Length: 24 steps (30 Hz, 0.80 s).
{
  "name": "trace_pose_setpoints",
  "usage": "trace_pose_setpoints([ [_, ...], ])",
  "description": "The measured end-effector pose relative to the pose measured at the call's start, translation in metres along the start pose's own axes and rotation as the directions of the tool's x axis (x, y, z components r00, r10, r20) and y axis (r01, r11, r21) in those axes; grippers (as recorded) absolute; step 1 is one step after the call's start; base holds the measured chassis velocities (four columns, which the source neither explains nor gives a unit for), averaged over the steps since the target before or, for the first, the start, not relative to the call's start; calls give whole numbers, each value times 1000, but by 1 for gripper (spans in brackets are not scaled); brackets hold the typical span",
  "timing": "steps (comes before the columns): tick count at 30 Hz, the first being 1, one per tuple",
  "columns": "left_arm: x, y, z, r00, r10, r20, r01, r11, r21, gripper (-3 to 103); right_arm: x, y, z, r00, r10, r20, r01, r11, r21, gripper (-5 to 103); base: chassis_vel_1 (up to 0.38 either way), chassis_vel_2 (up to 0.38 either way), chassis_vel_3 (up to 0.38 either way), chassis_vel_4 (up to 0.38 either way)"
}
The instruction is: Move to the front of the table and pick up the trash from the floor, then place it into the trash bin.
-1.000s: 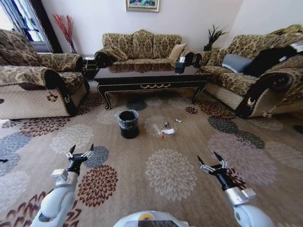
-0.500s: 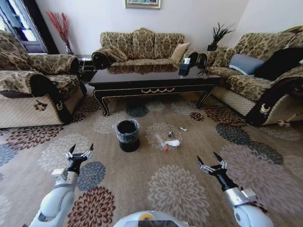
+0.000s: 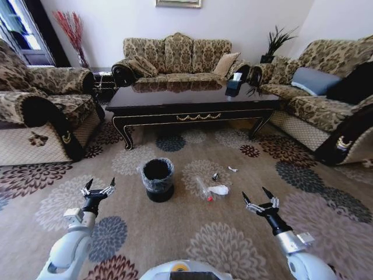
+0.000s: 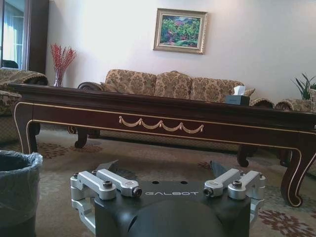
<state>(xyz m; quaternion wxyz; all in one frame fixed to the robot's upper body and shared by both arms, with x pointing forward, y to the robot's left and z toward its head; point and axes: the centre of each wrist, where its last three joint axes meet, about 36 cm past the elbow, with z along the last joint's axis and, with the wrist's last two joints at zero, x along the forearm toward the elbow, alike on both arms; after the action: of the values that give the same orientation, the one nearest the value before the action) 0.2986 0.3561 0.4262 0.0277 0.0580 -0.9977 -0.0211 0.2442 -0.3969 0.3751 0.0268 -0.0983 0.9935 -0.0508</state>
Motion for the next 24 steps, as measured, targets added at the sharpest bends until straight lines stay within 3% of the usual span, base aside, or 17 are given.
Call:
trace_pose_setpoints([
  [15, 0, 0, 1, 1000, -2, -2, 2, 1000, 0, 100, 1, 2, 2, 1000, 6, -1, -6, 1000, 7, 100, -181, -10, 182, 11],
  [24, -1, 1, 1, 1000, -10, -14, 10, 1000, -3, 100, 2, 3, 4, 1000, 15, -6, -15, 1000, 23, 100, -40, 6, 33, -9],
])
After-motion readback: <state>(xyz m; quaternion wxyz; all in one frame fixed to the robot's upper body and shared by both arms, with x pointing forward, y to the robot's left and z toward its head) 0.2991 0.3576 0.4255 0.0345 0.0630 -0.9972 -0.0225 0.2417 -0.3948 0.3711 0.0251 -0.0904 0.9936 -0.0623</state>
